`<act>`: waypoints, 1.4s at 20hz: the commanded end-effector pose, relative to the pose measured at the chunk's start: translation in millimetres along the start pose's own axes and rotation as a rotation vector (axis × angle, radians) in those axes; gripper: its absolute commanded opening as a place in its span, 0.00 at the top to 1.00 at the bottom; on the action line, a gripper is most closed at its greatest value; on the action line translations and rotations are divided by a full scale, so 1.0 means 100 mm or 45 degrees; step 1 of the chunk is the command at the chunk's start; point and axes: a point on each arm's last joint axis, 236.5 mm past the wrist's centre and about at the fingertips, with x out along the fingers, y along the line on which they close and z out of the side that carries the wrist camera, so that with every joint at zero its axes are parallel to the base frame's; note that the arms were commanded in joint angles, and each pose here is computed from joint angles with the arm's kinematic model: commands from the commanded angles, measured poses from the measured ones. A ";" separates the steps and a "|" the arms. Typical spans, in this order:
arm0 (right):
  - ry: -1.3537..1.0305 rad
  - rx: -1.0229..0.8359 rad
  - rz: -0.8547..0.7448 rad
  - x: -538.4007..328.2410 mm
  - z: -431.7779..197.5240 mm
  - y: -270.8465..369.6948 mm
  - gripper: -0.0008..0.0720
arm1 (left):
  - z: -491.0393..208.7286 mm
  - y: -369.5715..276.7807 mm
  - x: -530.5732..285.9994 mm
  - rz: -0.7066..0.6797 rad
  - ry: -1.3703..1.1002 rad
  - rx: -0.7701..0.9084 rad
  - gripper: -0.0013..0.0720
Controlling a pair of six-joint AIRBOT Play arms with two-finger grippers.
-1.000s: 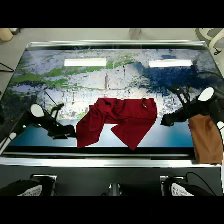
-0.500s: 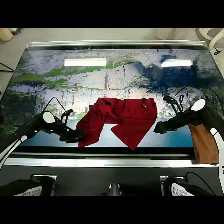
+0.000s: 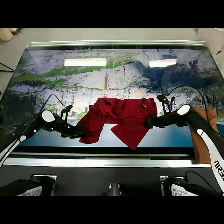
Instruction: Fold the shirts.
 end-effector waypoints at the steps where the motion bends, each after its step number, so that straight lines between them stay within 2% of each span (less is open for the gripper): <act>1: -0.073 0.063 0.001 0.12 0.14 -0.01 0.56 | 0.16 -0.18 -0.21 -0.031 -0.094 0.094 0.94; 2: -0.054 0.063 0.010 0.14 0.11 -0.01 0.83 | 0.22 -0.25 -0.29 -0.040 -0.128 0.128 0.94; 3: -0.045 0.045 0.014 0.14 0.09 0.00 0.96 | 0.29 -0.31 -0.37 -0.049 -0.162 0.158 0.94; 7: -0.120 -0.241 0.051 -0.23 0.40 0.25 0.96 | 0.70 -0.83 -1.06 -0.109 -0.420 0.366 0.94; 10: -0.476 -0.515 -0.066 -1.40 1.10 0.62 0.97 | 0.96 -1.51 -2.35 -0.157 -0.834 0.628 0.95; 13: -1.042 -0.754 -0.412 -3.42 1.51 1.12 0.97 | 0.74 -2.14 -4.43 -0.190 -1.500 0.804 0.95; 16: -1.591 -0.883 -0.912 -5.42 0.99 1.75 0.97 | -0.25 -2.26 -6.42 -0.169 -2.248 0.729 0.95; 17: -1.728 -0.866 -0.971 -5.77 0.74 1.94 0.97 | -0.58 -2.24 -6.73 -0.189 -2.383 0.673 0.95; 19: -1.873 -0.867 -0.979 -6.05 0.34 2.22 0.97 | -0.92 -2.21 -6.85 -0.249 -2.444 0.605 0.95; 22: -1.930 -0.886 -0.999 -6.16 0.16 2.34 0.96 | -1.04 -2.20 -6.69 -0.282 -2.388 0.599 0.95; 25: -1.983 -0.877 -1.027 -6.27 0.21 2.33 0.96 | -0.97 -2.15 -6.60 -0.162 -2.356 0.648 0.94; 28: -1.829 -0.852 -0.987 -5.99 0.49 2.10 0.96 | -0.54 -1.83 -6.14 0.019 -2.083 0.559 0.94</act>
